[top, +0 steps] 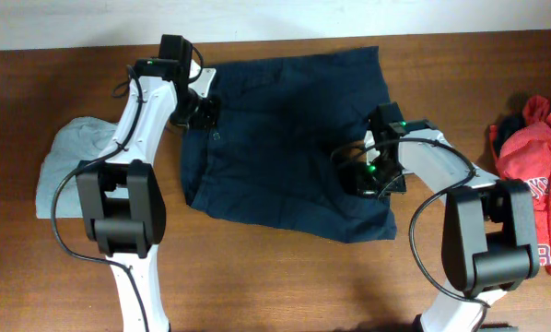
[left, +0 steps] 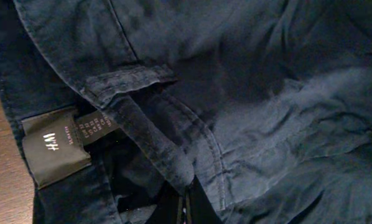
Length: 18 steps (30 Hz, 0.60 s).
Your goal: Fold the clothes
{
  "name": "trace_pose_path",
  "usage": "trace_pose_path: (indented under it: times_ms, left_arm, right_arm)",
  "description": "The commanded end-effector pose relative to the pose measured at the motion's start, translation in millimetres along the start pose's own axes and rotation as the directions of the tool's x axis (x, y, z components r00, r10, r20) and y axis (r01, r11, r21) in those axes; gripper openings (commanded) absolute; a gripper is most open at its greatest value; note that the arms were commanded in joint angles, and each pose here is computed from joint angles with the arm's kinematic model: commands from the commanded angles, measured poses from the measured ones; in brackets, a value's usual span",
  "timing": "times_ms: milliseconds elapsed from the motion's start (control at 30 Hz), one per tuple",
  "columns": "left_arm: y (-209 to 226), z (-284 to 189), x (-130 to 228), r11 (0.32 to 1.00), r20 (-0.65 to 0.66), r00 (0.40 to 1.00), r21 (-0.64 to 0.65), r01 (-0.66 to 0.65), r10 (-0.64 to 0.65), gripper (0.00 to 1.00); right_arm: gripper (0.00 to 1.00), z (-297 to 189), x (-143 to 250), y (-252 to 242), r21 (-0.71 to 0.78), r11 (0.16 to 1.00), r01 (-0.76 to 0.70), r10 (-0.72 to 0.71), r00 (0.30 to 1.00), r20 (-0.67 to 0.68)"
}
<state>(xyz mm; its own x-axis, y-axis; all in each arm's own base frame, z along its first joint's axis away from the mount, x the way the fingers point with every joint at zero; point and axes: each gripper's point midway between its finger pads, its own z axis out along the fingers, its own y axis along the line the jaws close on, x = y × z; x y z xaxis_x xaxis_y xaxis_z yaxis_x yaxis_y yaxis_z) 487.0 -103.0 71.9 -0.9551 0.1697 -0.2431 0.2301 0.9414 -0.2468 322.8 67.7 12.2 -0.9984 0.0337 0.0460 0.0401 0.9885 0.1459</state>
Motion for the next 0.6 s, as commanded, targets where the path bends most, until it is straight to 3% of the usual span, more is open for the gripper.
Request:
trace_pose_path:
  times_ms: [0, 67, 100, 133, 300, 567]
  left_arm:
    - [5.5, -3.8, -3.1, 0.999, 0.008, 1.0, -0.034, -0.018, 0.018, 0.0]
    - [12.7, -4.2, -2.8, 0.997, 0.006, 1.0, -0.075, -0.018, 0.018, 0.03]
    - [18.3, -4.7, -4.4, 0.994, 0.011, 1.0, -0.108, -0.019, 0.021, 0.22]
    - [19.3, -4.9, -5.1, 0.993, 0.013, 1.0, -0.114, -0.024, 0.026, 0.3]
    - [11.8, -3.2, -8.1, 0.997, 0.026, 0.999, -0.073, -0.031, 0.033, 0.5]
    - [13.7, 15.3, -1.1, 0.998, -0.015, 1.0, -0.065, -0.026, 0.025, 0.56]
  right_arm:
    - [0.04, 5.0, 1.9, -4.6, 0.023, 1.0, 0.005, -0.005, 1.0, -0.006]
    - [0.04, 4.9, 4.3, -5.1, 0.026, 1.0, 0.003, -0.003, 1.0, -0.016]
    - [0.04, 5.0, 5.7, -6.8, 0.035, 0.999, 0.002, -0.001, 1.0, -0.021]
    - [0.04, 5.0, 6.1, -7.7, 0.04, 0.999, 0.002, -0.001, 1.0, -0.022]
    - [0.04, 12.0, 17.7, -33.8, 0.163, 0.983, -0.083, 0.089, 0.995, -0.033]
    - [0.04, 23.1, 36.4, -68.0, 0.174, 0.965, -0.195, 0.211, 0.974, -0.077]
